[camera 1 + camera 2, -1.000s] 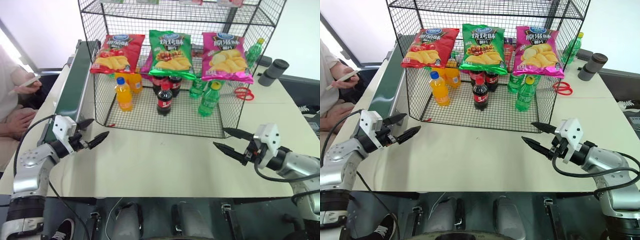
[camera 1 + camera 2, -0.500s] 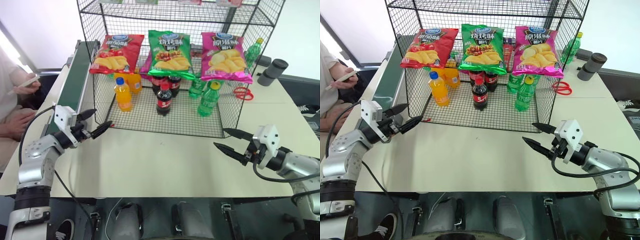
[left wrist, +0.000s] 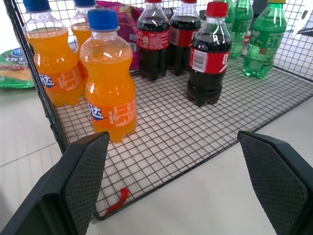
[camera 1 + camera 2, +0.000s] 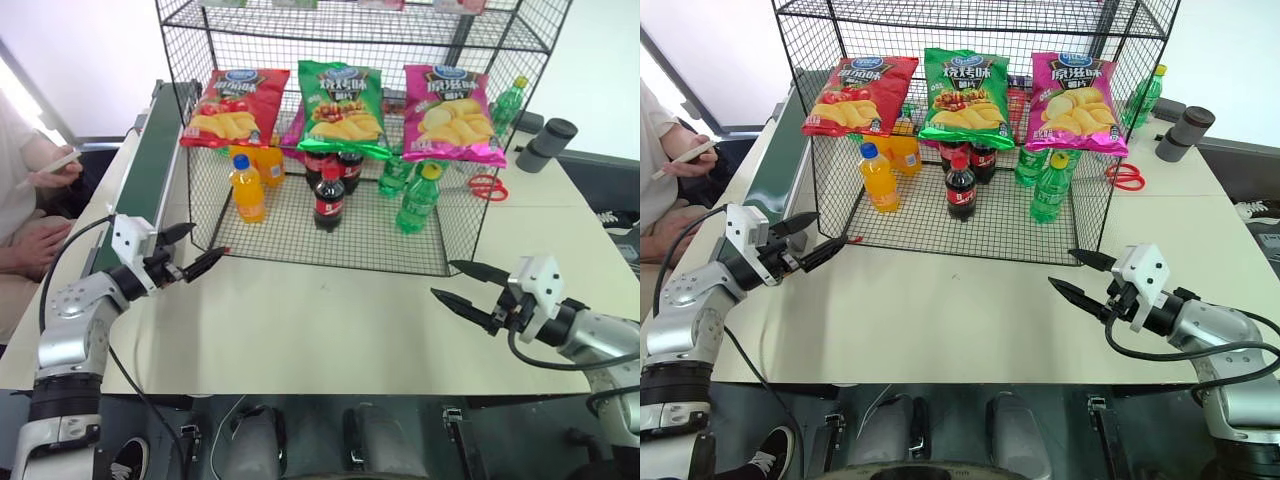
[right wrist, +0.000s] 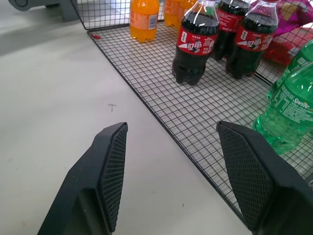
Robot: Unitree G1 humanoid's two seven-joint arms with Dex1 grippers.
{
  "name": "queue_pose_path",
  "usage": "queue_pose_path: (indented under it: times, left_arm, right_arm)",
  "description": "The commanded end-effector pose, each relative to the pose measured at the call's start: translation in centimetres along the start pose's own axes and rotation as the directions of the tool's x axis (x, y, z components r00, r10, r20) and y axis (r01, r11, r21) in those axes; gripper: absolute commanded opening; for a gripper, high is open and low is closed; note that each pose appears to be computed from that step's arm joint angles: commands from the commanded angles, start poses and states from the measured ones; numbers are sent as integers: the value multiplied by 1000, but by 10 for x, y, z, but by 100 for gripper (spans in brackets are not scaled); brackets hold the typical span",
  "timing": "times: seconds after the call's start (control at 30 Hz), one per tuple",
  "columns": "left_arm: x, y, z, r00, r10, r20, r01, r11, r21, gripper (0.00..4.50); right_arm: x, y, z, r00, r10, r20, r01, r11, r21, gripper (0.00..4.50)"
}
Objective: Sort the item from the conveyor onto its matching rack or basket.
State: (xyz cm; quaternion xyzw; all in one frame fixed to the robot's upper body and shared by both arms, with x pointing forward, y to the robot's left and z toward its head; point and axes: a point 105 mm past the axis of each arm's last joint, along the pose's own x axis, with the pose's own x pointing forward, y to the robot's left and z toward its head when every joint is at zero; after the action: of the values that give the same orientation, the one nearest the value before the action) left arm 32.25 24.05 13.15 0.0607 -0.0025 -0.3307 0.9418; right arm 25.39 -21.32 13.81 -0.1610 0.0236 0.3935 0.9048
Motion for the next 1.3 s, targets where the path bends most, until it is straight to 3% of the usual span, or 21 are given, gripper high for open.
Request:
queue_pose_path:
  times: [0.03, 0.33, 1.3]
  left_arm:
    - [-9, 0, 6, 1000, -1, -7, 1, 999, 34, 450]
    - [-14, -13, -5, 998, -31, -51, 33, 999, 29, 450]
    - [5, -18, 4, 998, -58, -1, 58, 998, 38, 450]
  right_arm:
    - [-5, -1, 10, 1000, -5, 13, 6, 1000, -26, 301]
    - [-16, 5, 6, 999, 6, -39, -7, 1000, -10, 301]
    - [-11, -4, 12, 999, 6, -32, -8, 999, -43, 301]
